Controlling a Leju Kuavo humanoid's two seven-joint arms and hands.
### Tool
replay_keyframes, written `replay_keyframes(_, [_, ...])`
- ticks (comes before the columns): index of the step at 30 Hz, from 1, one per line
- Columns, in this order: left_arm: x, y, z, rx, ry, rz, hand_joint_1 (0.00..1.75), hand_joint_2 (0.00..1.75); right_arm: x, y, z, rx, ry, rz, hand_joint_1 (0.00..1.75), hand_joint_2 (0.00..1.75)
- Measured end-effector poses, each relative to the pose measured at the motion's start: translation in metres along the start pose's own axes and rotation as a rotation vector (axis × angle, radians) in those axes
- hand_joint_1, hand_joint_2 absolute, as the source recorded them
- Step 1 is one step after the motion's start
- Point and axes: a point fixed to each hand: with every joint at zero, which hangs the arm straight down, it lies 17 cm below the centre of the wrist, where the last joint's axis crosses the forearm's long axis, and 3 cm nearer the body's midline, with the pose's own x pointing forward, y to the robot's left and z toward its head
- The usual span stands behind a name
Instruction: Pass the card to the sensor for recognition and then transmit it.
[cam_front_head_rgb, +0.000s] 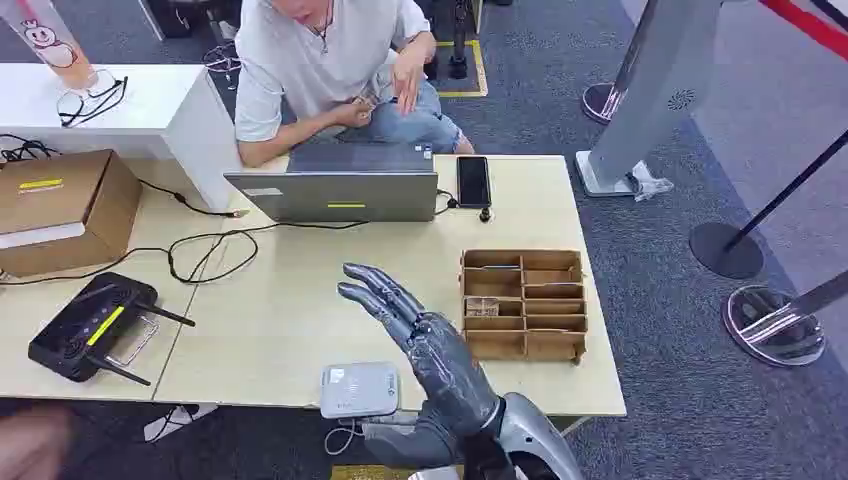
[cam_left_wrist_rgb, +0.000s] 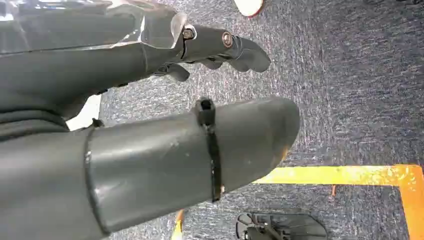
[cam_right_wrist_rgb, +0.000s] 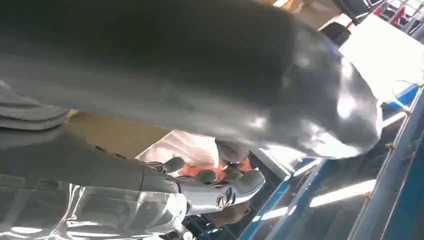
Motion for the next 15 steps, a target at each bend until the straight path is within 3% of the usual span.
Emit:
replay_keyframes(7, [0.003,0.003,0.0,0.017,-0.023,0.012,0.0,0.0,-0.024,-0.01,-0.002,-0.047,-0.001,0.041,0.0,0.0])
replay_keyframes(15, [-0.003,0.002,0.001,0.012,-0.021,0.013,0.0,0.0,-0.064,-0.028,-0.031,-0.071,0.042,0.122,0.0,0.0])
